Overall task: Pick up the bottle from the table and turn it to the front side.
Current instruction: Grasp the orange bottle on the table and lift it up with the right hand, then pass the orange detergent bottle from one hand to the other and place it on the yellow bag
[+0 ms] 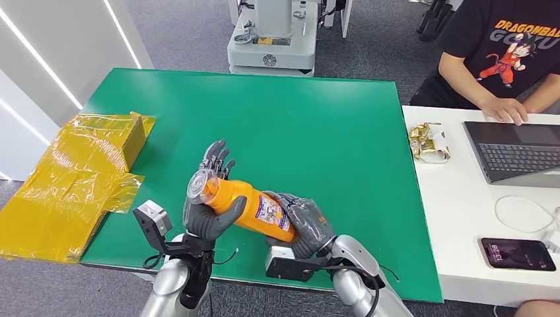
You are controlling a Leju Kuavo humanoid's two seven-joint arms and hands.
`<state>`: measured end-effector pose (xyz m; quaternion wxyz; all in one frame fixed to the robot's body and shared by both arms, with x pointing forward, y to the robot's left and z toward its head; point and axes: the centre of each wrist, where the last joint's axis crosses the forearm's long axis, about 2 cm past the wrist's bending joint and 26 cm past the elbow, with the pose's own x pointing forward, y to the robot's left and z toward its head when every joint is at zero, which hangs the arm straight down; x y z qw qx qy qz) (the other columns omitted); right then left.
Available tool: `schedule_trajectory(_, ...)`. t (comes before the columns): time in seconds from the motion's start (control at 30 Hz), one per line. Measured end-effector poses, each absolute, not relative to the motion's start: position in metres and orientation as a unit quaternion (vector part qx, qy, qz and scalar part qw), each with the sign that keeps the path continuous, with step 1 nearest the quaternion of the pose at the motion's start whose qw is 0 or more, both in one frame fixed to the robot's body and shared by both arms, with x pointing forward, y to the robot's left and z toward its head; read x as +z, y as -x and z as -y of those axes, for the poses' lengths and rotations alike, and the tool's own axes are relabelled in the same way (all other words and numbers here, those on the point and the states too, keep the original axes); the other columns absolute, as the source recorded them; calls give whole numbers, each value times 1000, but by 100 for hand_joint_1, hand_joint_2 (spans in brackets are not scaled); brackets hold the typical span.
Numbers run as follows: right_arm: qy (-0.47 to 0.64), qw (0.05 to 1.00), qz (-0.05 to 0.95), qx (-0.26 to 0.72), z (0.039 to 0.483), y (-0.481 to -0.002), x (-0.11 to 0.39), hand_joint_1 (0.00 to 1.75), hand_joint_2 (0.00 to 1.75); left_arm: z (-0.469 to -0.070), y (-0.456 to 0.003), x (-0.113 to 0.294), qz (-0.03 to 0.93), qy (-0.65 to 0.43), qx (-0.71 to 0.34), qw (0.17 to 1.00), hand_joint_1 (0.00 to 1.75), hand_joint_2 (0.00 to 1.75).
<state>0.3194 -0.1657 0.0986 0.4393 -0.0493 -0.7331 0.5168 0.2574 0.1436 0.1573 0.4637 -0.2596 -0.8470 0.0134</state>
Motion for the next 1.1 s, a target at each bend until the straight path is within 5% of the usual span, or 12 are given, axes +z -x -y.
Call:
schedule_trajectory(0.67, 64, 439, 734, 514, 164, -314, 98, 164, 175, -139, -257, 158, 848, 268, 25, 456, 175, 175)
schedule_trajectory(0.7, 66, 438, 737, 511, 164, -313, 99, 156, 175, -138, -257, 158, 849, 268, 26, 455, 175, 175)
schedule_trajectory(0.83, 74, 434, 751, 492, 164, -311, 100, 18, 175, -137, -257, 159, 850, 269, 26, 452, 175, 175)
schedule_trajectory(0.9, 77, 434, 762, 475, 163, -309, 101, 4, 175, -137, -257, 160, 852, 264, 28, 452, 175, 175)
schedule_trajectory(1.1, 83, 434, 792, 420, 155, -305, 113, 0, 175, -141, -257, 157, 853, 248, 33, 458, 175, 175)
